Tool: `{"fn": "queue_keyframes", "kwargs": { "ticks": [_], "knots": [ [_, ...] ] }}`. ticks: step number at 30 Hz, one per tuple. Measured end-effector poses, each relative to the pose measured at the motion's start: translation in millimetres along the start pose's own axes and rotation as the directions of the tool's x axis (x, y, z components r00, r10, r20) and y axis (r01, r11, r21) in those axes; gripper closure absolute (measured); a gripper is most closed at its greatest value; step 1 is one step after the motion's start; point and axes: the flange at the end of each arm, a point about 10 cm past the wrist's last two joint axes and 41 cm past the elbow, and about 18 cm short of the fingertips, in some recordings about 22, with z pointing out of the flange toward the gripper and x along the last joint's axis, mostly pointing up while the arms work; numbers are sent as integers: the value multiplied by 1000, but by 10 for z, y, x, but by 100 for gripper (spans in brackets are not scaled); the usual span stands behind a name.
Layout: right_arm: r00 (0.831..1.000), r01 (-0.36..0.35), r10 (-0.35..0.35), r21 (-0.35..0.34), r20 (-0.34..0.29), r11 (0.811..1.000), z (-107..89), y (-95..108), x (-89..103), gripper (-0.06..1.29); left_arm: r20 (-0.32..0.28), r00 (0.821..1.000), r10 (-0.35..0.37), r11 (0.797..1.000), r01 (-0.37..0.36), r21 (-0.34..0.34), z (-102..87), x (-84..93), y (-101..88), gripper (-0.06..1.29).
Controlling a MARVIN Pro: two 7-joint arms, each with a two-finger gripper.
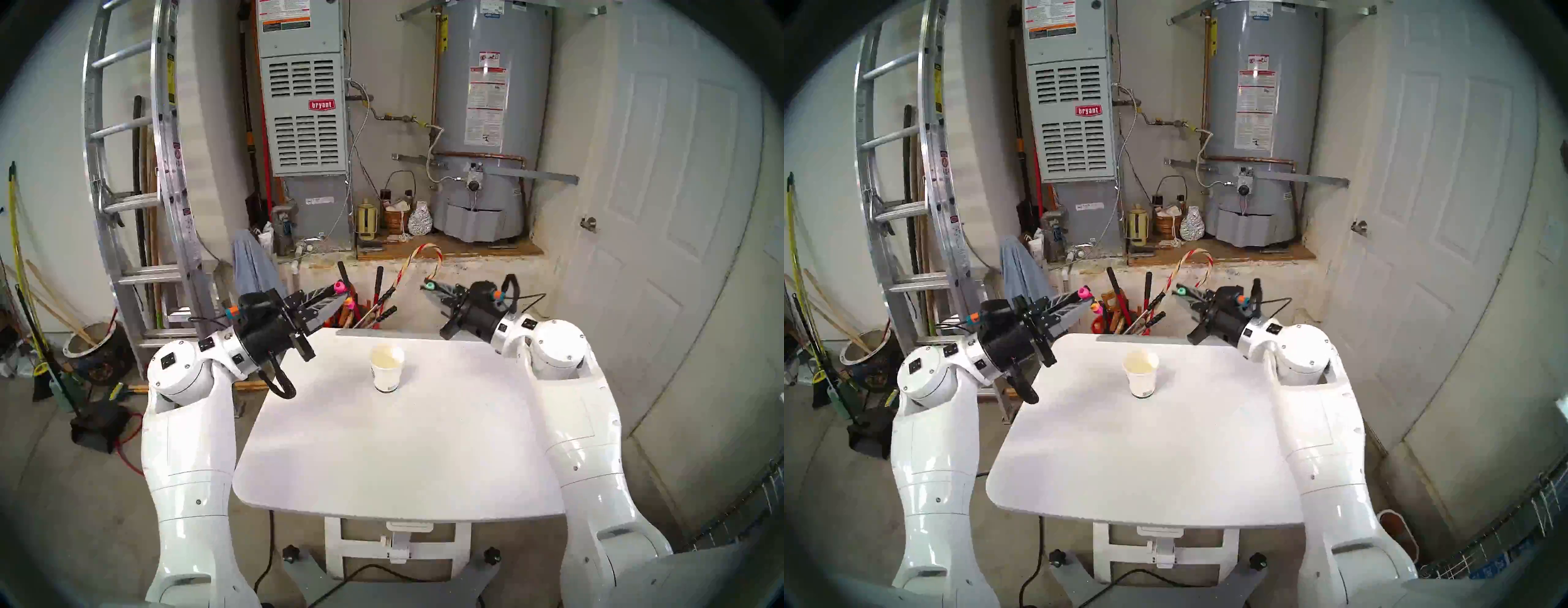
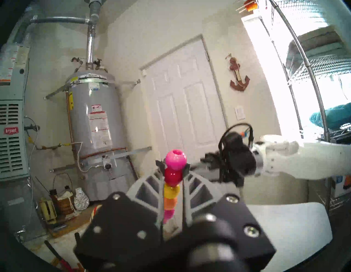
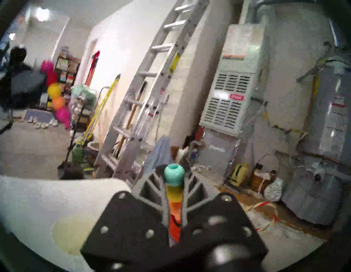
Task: Switch the marker to another color
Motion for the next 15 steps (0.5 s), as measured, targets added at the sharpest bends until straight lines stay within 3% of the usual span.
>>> {"fn": "queue_keyframes", "kwargs": {
  "ticks": [4, 9, 15],
  "knots": [
    [995, -48, 49, 16, -90, 999, 48, -52, 155, 116, 69, 998, 9, 1000, -8, -27, 64, -141, 11, 108],
    [981, -91, 107, 101, -164, 991, 179, -255, 263, 116, 155, 988, 21, 998, -12, -57, 159, -297, -20, 108],
    [970, -121, 155, 180, -188, 976, 295, -443, 265, 116, 212, 977, 34, 997, -18, -79, 222, -350, -96, 108]
  ]
}}
